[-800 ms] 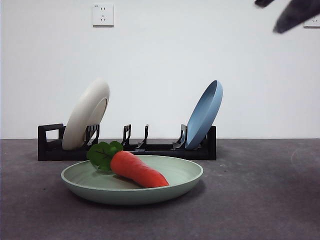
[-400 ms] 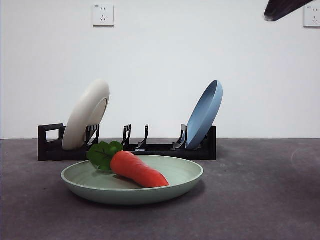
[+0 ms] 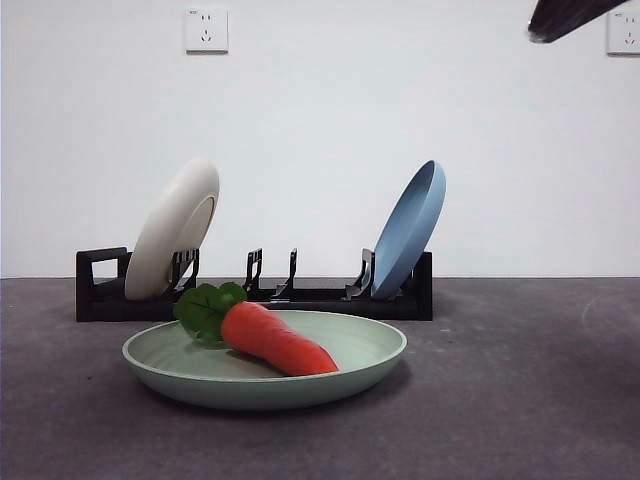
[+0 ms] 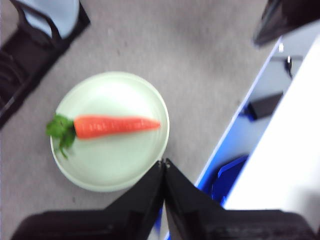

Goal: Take the green plate from the plate rack,put the plate on the table,take the carrot from the table,put the carrot in the plate

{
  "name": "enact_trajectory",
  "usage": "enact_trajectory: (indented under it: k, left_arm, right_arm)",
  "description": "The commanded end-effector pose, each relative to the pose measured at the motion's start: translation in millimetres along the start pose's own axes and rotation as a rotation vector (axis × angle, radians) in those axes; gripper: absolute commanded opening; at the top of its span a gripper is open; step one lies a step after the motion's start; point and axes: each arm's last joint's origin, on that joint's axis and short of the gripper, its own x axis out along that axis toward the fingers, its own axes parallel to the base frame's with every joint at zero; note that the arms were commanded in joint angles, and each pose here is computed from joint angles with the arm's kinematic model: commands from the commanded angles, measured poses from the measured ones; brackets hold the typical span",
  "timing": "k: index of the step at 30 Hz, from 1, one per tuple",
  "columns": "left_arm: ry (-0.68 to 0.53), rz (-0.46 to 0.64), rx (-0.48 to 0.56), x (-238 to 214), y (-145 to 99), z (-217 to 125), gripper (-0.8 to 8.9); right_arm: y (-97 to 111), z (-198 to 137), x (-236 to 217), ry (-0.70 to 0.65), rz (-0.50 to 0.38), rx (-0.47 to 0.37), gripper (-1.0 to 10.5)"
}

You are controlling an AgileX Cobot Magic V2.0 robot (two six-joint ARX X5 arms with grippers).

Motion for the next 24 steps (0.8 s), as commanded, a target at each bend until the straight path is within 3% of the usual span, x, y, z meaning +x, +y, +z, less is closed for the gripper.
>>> enact_trajectory:
  k: [1,8,13,18,24]
  left_arm:
    - [-0.055,0.087,-0.009,-5.7,9.1,1.9,-0.03]
    - [-0.453,0.289,-0.138,-47.8,65.3,15.6,-0.03]
    - [-0.673,0.400,-0.203,-80.6,97.7,-4.5,-0.03]
    - [-0.800,0.602,-0.234,-82.7,102.4,-49.7,-0.03]
    - [-0.856,0.772,-0.263,-42.6,99.3,-111.6,-0.03]
  right_arm:
    - [0.1,-0.5,0.9,-0.003,0.000,-0.008,0.0]
    - [0.1,-0.6,0.7,-0.003,0.000,-0.008,0.0]
    - [0.1,-0.6,0.7,-0.004,0.000,-0.008,0.0]
    - [0.1,-0.6,0.7,-0.004,0.000,-0.008,0.0]
    - [0.1,-0.6,0.7,-0.004,0.000,-0.008,0.0]
